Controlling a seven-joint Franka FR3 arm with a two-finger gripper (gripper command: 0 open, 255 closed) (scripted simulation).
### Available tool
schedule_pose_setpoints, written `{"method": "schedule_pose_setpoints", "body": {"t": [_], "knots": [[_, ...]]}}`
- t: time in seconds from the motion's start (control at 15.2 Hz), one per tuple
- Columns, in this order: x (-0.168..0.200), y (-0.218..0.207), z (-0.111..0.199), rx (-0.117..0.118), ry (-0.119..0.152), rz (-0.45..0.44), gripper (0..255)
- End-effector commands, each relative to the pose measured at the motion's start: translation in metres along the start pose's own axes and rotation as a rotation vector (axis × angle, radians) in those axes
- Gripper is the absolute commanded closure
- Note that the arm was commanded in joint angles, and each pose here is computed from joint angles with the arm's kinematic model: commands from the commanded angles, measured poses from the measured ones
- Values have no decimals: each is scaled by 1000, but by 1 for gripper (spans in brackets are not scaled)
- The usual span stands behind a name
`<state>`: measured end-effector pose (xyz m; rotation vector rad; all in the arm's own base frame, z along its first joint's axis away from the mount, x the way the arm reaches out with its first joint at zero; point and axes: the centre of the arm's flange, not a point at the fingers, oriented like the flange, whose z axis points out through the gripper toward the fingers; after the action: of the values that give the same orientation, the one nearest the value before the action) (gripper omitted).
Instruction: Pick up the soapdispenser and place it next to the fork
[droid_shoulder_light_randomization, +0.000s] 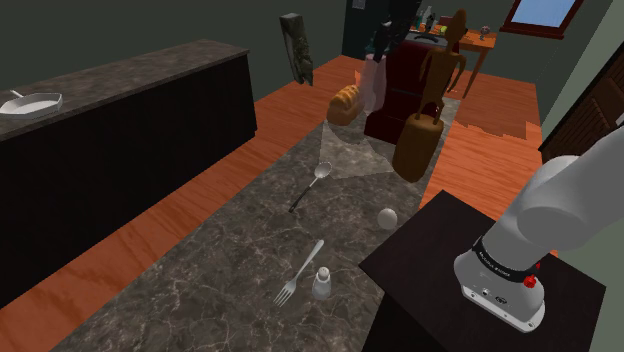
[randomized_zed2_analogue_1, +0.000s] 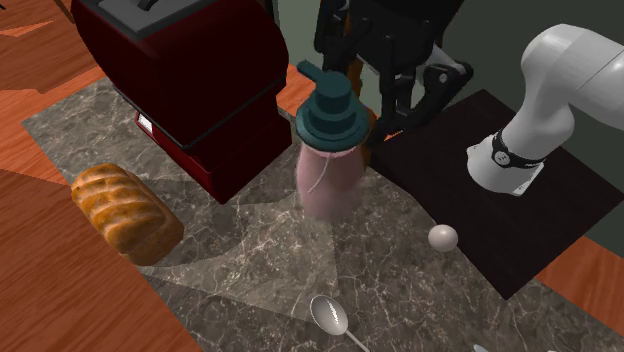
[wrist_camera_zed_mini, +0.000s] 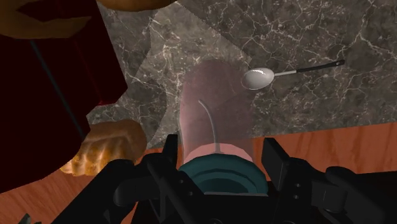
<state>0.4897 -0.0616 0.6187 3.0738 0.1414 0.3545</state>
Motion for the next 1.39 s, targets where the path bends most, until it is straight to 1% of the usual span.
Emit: {"method": "schedule_pose_setpoints", "body": {"t": [0.0,0.79,0.86,0.92,1.32], "knots": [[-10,-25,-4,-1,1,1,255],[-67,-171,-26,-1,1,1,255],[-62,-159,-19,0,1,0,255],[-62,-159,-19,0,1,0,0],[-11,-172,55,-74,-125,74,0]]}}
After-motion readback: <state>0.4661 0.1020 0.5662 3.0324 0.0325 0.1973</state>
